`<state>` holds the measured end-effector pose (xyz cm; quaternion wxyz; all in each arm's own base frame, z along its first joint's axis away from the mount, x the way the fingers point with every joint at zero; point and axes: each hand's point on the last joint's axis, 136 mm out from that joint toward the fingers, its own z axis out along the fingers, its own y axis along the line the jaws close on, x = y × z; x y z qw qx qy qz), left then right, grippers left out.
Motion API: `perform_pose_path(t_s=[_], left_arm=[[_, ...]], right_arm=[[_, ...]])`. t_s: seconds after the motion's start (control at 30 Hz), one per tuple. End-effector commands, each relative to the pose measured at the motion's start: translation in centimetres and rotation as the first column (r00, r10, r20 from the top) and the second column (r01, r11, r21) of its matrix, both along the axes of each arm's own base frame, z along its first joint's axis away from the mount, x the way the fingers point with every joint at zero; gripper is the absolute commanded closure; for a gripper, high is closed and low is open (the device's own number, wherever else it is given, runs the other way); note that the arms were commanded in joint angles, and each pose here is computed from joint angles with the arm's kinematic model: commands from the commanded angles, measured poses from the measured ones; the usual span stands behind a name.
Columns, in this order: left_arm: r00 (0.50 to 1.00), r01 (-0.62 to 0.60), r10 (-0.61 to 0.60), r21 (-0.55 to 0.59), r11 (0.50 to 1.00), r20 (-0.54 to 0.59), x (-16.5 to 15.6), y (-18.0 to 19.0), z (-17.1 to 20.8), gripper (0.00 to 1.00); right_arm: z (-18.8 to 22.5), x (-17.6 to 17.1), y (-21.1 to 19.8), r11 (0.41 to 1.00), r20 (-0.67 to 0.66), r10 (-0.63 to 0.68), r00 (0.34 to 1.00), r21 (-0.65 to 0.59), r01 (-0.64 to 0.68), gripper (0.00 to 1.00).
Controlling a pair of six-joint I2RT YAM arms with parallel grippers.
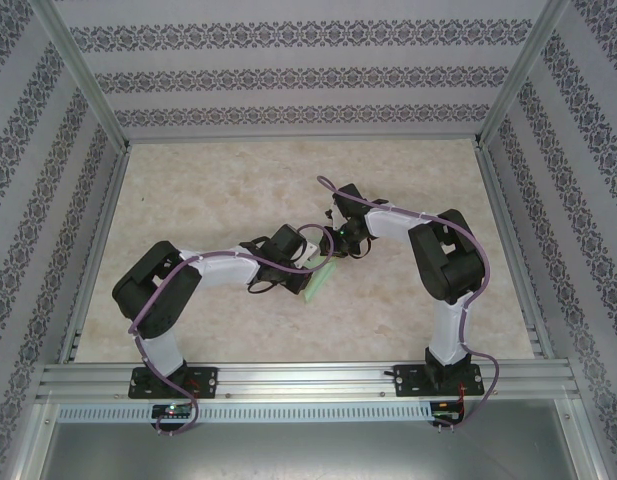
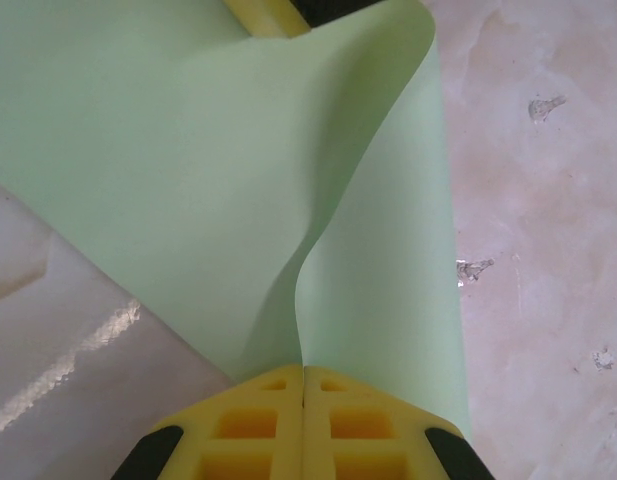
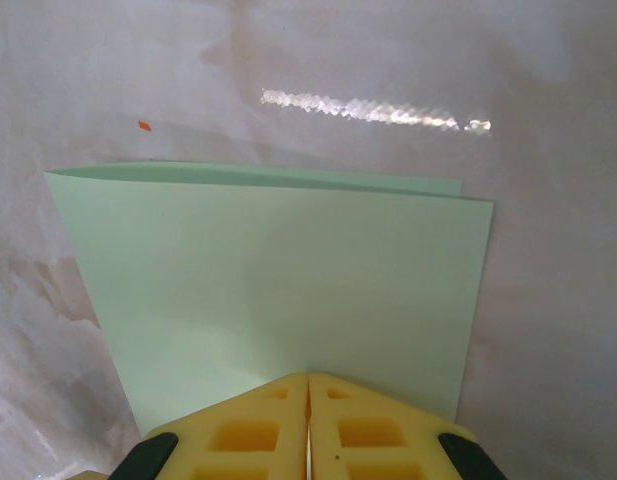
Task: Fold a paper plane with a square sheet of paper (pick it up from the middle)
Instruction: Third fold the triangle at the center of the table.
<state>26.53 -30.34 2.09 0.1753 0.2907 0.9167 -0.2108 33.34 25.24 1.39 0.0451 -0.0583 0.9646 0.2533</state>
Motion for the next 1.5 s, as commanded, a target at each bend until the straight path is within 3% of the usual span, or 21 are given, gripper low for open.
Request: perform_pose_path(t_s=[0.0, 1.1, 1.47], left_arm=[[0.997, -0.007, 0.01, -0.043, 0.999, 0.078, 1.5, -0.5, 2.2, 1.0], [0.997, -0.026, 0.025, 0.013, 1.0, 0.076, 1.7, 0.4, 0.0, 1.0], [0.999, -0.02, 0.02, 0.004, 1.0, 0.027, 0.9, 0.2, -1.2, 1.0]], right_arm=[[-0.9, -1.0, 0.0, 1.0, -0.037, 0.0, 0.999, -0.004, 0.0, 0.92], [-0.4, -0.6, 0.2, 0.999, -0.035, -0.027, 0.999, 0.026, 0.028, 0.91], [1.9, 0.3, 1.0, 0.993, -0.005, -0.051, 0.999, 0.109, 0.051, 0.87]])
